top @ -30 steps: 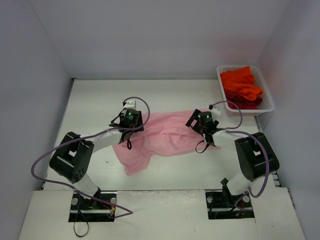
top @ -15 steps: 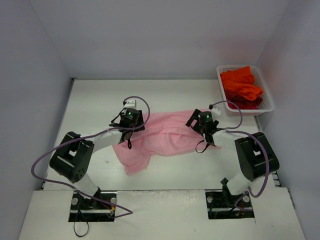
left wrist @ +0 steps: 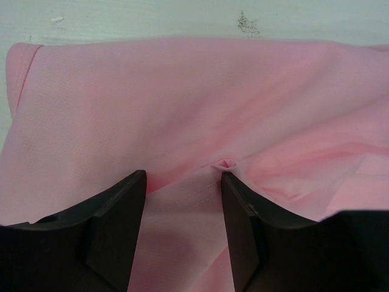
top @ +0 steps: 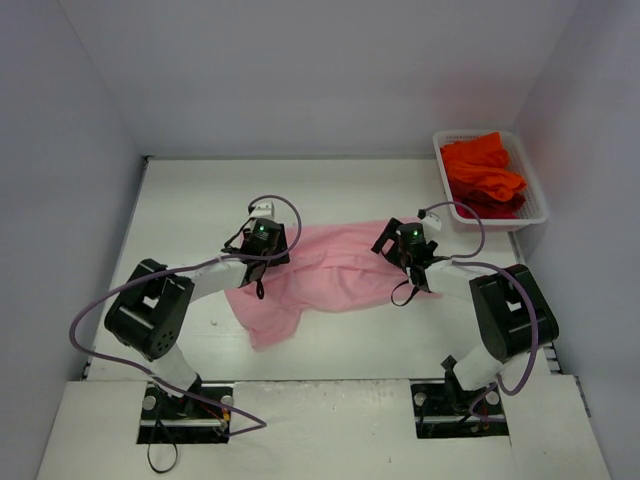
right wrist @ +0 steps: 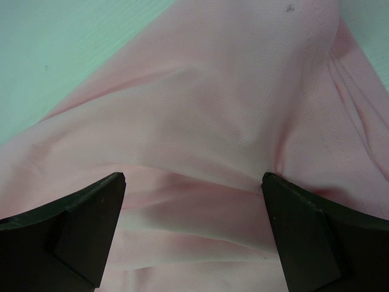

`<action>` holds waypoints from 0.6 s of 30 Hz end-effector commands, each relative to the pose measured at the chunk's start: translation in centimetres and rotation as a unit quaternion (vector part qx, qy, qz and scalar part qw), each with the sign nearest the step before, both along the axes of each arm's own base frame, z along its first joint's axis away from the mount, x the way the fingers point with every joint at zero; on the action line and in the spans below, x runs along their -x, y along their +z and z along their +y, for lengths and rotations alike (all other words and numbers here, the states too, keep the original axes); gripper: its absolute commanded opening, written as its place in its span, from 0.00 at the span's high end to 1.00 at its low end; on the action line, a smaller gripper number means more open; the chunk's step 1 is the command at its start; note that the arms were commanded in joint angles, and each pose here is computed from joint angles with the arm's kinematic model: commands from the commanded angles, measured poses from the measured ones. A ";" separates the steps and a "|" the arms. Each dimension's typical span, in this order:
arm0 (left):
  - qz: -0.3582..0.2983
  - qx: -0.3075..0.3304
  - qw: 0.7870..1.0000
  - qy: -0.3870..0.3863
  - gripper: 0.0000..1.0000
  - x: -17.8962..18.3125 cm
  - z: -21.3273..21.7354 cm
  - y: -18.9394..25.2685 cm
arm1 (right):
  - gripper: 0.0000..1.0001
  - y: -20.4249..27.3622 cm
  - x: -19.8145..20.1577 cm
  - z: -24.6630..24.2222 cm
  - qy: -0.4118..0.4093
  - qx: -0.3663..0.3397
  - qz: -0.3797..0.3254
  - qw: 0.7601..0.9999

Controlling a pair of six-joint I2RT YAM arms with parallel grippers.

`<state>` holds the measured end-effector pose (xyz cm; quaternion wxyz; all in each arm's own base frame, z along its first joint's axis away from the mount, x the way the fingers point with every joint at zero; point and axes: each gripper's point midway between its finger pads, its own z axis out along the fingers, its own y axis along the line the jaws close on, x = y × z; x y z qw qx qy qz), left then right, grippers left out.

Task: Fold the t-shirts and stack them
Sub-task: Fold the tshirt

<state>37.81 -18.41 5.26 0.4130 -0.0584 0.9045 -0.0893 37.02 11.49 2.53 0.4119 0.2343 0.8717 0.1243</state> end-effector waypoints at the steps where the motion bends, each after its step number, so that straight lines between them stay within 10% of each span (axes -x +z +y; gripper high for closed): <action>1: -0.038 0.032 0.999 0.003 0.52 -1.4 -1.2 2.5 | 0.07 -2.3 2.5 0.4 0.012 -0.004 0.056 0.998; 18: -0.046 0.031 0.998 0.003 0.82 -0.7 -0.8 3.9 | 0.07 -2.2 2.2 1.1 0.017 -0.009 0.055 0.998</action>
